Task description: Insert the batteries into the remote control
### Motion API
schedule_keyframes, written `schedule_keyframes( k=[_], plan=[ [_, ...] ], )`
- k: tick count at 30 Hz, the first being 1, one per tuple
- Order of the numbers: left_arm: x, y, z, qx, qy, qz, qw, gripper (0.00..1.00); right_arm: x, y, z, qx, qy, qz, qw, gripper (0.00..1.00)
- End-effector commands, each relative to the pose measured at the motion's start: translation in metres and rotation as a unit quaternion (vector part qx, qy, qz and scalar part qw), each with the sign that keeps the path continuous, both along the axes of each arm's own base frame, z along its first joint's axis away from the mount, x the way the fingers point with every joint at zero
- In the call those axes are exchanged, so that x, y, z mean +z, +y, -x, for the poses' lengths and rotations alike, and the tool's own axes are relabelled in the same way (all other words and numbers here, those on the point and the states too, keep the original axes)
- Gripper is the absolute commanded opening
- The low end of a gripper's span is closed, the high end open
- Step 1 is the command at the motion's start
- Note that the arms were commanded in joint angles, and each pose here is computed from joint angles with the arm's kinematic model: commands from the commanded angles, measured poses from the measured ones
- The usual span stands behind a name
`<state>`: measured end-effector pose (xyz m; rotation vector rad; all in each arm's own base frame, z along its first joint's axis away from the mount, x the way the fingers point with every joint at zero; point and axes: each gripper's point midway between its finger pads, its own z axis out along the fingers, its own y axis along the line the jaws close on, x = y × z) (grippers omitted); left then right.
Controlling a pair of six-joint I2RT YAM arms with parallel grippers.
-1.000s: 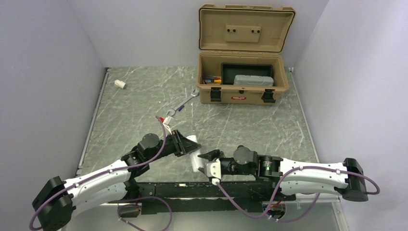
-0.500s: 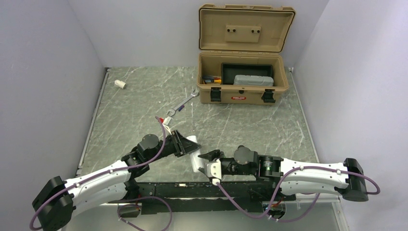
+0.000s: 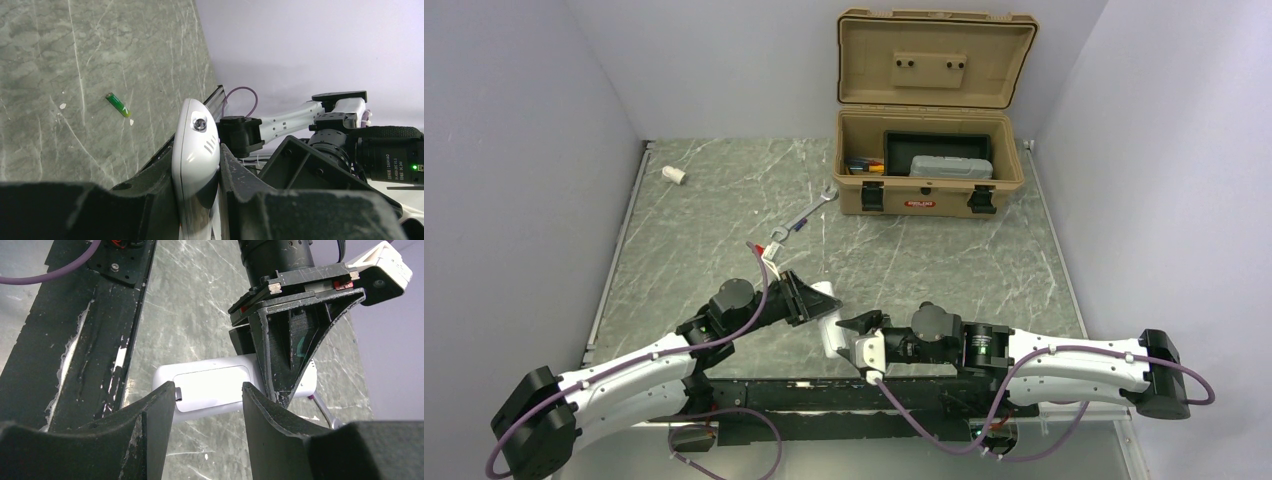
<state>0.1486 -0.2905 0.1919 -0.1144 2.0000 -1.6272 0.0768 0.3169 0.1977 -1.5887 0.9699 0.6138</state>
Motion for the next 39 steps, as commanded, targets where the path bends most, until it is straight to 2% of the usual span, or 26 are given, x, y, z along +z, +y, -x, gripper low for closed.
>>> schedule_keyframes(
  k=[1,22,30,35,38,39],
  plan=[
    [0.013,0.001,0.001,-0.004,-0.017,0.020,1.000,0.00,0.017,0.000,-0.003,-0.008,-0.005,-0.017,1.000,0.54],
    [0.014,0.001,0.000,-0.005,-0.017,0.019,1.000,0.00,0.012,-0.004,-0.003,-0.014,0.001,-0.013,1.000,0.54],
    [0.006,0.004,-0.005,0.011,-0.011,0.012,1.000,0.00,0.026,-0.005,0.001,-0.014,0.024,-0.043,0.999,0.56],
    [0.002,0.012,-0.017,0.051,-0.019,-0.006,0.998,0.00,0.046,0.000,-0.006,-0.072,0.118,-0.099,0.985,0.61],
    [0.002,0.022,-0.027,0.088,-0.028,-0.027,0.995,0.00,0.050,0.003,-0.021,-0.154,0.222,-0.131,0.954,0.61],
    [0.003,0.026,-0.031,0.104,-0.031,-0.035,0.993,0.00,0.049,0.003,-0.027,-0.190,0.262,-0.142,0.935,0.62]
  ],
)
